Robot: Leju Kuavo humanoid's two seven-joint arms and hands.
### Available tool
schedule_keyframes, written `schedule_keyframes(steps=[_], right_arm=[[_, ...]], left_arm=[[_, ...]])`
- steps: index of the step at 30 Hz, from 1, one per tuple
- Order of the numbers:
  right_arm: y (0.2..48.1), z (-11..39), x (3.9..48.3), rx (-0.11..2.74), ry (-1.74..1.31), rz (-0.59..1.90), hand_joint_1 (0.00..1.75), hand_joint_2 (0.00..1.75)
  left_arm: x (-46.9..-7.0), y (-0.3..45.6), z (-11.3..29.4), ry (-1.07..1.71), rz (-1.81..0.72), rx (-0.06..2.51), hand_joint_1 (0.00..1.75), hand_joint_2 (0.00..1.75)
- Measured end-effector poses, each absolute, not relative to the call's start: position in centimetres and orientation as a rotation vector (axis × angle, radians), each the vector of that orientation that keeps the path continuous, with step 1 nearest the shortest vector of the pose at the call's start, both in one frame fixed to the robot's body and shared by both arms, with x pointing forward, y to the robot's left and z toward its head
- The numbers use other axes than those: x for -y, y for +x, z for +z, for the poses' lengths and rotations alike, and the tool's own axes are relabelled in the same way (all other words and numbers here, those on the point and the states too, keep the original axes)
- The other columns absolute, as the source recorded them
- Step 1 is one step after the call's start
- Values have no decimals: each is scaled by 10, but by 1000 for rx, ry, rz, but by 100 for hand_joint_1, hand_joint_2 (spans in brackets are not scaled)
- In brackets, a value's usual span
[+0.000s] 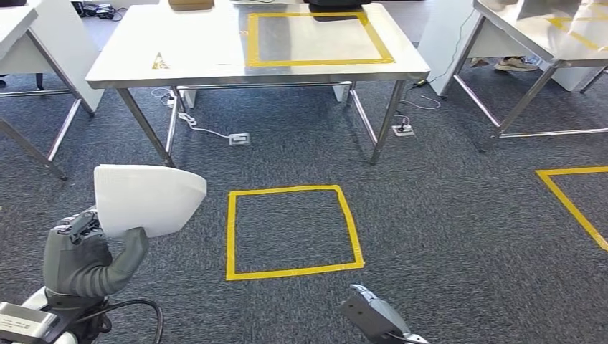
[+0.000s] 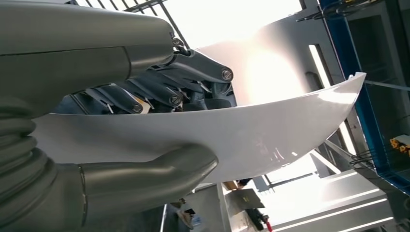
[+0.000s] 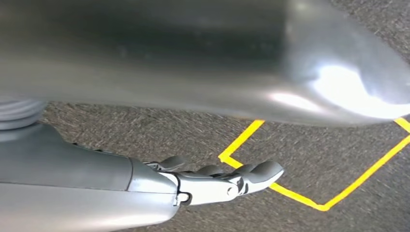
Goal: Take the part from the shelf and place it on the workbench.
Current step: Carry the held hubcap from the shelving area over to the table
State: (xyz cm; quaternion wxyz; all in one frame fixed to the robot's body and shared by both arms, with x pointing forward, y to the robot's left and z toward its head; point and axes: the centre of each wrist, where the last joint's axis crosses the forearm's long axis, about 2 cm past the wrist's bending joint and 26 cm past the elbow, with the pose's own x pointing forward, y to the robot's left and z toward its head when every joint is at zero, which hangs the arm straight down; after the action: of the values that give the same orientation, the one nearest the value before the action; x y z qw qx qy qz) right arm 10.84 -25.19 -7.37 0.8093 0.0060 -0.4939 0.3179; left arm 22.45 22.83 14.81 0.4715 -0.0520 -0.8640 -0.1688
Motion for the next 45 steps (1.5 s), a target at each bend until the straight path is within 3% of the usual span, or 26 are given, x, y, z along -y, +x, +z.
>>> schedule_keyframes(steps=[45], right_arm=[[114,-69,252,1046,-9,679,0,0]], left_arm=[[-239,229,150,-87,-391,2122,175,175]])
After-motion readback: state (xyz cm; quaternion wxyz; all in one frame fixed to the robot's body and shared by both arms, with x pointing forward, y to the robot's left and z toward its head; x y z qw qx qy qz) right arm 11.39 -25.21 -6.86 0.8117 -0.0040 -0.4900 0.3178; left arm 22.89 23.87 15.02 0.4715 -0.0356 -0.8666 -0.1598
